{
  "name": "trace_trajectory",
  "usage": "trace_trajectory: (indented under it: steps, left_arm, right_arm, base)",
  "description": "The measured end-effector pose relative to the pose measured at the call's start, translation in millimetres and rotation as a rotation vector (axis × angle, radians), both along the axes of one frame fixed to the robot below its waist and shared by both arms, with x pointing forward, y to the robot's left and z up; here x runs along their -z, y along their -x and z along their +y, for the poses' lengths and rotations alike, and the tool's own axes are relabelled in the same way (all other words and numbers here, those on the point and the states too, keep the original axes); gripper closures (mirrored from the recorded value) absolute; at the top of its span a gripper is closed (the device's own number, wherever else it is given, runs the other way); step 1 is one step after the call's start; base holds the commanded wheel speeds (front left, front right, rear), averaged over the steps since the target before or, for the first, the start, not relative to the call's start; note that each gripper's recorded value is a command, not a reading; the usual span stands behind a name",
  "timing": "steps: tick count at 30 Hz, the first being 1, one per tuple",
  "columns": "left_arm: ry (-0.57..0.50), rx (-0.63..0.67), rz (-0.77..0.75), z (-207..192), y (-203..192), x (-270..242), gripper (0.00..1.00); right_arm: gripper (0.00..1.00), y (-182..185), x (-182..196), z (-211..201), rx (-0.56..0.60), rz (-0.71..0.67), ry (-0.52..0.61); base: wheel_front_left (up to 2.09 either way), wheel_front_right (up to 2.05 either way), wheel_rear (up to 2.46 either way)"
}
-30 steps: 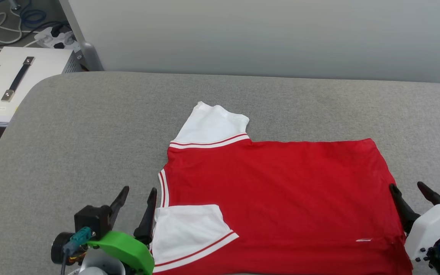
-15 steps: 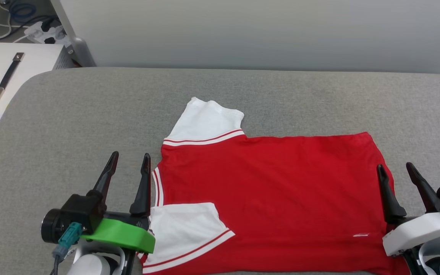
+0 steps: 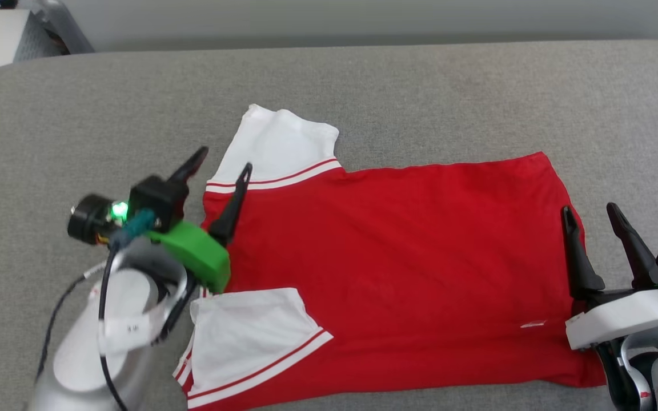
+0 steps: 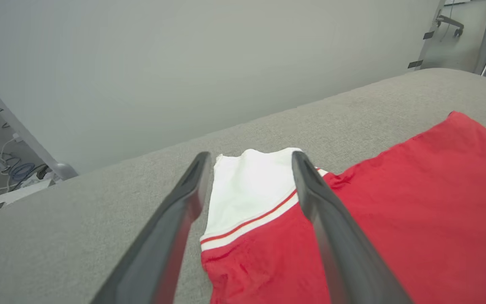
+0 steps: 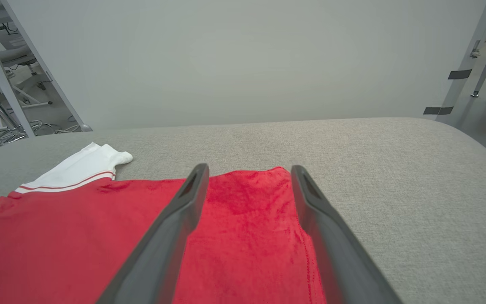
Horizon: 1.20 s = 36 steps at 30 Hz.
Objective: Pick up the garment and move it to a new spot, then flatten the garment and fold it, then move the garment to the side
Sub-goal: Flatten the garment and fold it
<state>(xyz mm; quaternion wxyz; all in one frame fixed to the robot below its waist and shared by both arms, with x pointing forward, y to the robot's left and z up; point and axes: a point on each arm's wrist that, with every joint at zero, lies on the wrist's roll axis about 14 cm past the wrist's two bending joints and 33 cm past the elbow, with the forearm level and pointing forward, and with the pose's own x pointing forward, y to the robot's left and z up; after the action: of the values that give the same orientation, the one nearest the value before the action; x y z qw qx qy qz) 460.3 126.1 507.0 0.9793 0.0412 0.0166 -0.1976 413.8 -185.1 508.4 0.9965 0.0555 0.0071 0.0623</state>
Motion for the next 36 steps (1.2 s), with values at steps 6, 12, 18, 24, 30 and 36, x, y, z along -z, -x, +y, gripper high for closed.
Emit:
trace_trajectory:
  steps: [6, 12, 18, 24, 30, 36]
  left_arm:
    - [-0.156, 0.060, 0.165, -9.0, -64.1, 9.5, 0.00]
    - [-0.204, 0.101, 0.383, -17.7, -109.3, 29.9, 0.00]
    - [-0.266, 0.072, 0.595, -2.7, -133.5, 73.5, 0.00]
    - [-0.298, 0.069, 0.727, 0.4, -140.5, 116.8, 0.00]
    - [-0.295, 0.095, 0.756, -10.8, -144.8, 139.3, 0.00]
    - [-0.247, 0.077, 0.803, -11.8, -143.2, 144.2, 1.00]
  right_arm:
    - [0.00, -13.5, 7.4, -3.9, 0.012, 0.011, 0.003]
    - [0.00, -25.7, 20.6, -5.9, 0.020, 0.035, 0.006]
    - [0.00, -32.2, 37.1, -8.3, 0.032, 0.065, 0.004]
    - [0.00, -32.4, 52.9, -17.7, 0.059, 0.100, 0.016]
    - [0.00, -30.4, 64.4, -21.2, 0.066, 0.133, 0.026]
    - [0.00, -33.4, 61.0, -22.2, 0.066, 0.121, 0.032]
  base:
    - [0.00, 0.00, 0.00]
    - [0.00, 0.00, 0.00]
    - [0.00, 0.00, 0.00]
    - [0.00, 0.00, 0.00]
    - [0.00, 0.00, 0.00]
    - [0.00, 0.00, 0.00]
